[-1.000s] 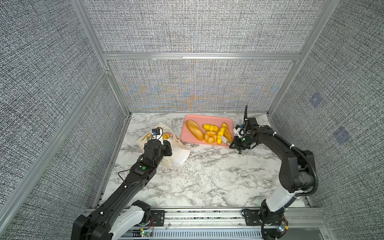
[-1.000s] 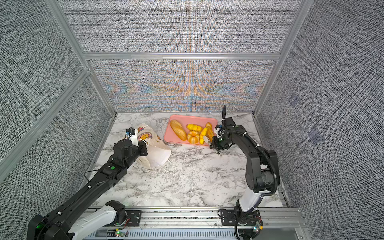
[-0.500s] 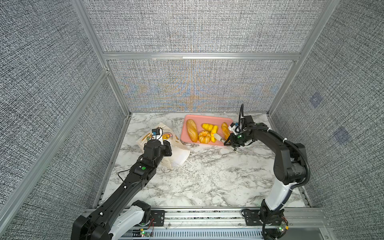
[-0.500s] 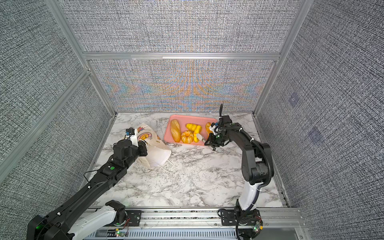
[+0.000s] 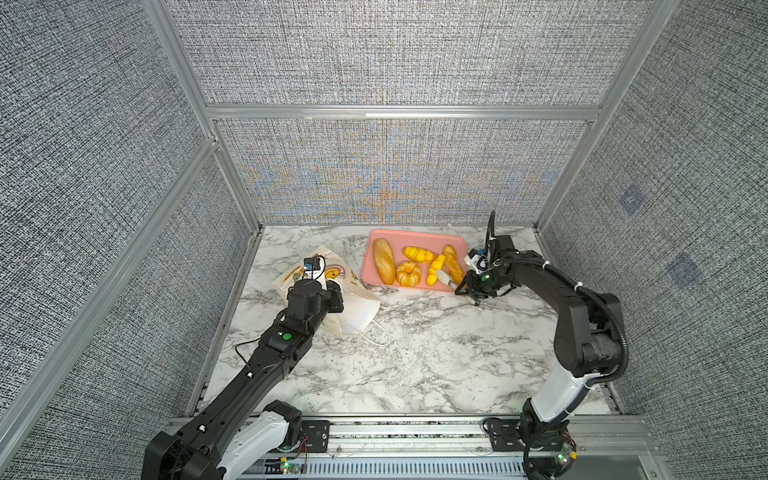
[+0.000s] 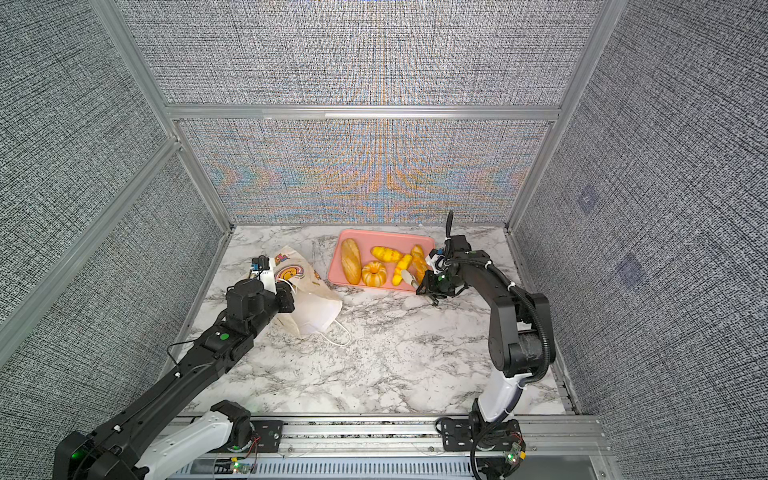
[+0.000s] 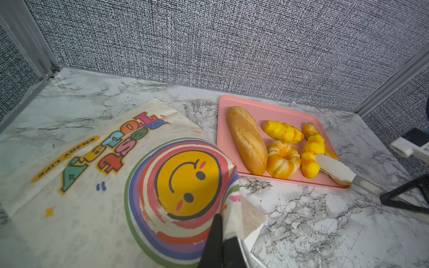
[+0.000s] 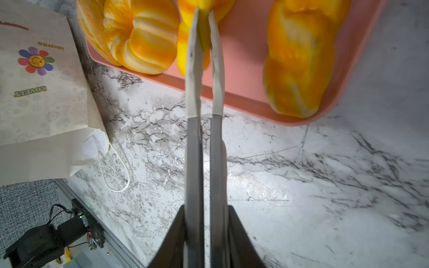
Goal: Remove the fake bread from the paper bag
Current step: 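Lower the yellow bread onto the tray and open the tongs, then move the open tongs with the right gripper back to the bag opening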
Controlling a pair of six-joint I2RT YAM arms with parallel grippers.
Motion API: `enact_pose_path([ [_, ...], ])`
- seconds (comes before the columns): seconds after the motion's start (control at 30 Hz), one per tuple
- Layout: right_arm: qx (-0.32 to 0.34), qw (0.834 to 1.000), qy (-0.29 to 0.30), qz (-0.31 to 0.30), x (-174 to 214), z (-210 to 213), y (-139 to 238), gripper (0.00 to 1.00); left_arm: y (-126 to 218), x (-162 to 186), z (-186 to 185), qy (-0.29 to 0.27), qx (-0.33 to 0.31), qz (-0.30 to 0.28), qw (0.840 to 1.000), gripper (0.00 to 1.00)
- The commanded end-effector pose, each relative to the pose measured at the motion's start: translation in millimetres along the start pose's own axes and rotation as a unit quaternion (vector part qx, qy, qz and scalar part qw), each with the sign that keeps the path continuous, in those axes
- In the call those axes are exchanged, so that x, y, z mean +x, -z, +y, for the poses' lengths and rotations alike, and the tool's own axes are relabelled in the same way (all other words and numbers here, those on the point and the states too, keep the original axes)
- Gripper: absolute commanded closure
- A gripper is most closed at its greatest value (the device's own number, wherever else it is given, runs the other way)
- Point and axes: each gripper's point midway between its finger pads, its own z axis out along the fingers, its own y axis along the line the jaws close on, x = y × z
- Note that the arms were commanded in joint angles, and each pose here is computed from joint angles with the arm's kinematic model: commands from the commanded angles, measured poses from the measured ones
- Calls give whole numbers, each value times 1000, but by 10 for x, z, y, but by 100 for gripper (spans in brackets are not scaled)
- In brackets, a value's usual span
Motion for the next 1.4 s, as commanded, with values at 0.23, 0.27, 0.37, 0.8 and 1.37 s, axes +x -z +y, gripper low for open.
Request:
enact_pose_path([
  [0.23,70,997,-10,-2,93,-137,255,61,9,1,-4,2,1,2,1000,100],
  [0.27,72,997,-10,-5,90,-126,287,61,7,-3,-8,3,2,1,1000,100],
  [0.37,68,998,-6,-18,58,-45,404,64,6,-2,-11,2,3,2,1000,100],
  [0.8,63,998,-1,-18,-53,39,430,95,28,-18,-13,1,3,0,1000,100],
  [1.37,93,996,2,-6,-237,-77,197,99,61,-52,-34,-27,8,-2,1000,100],
])
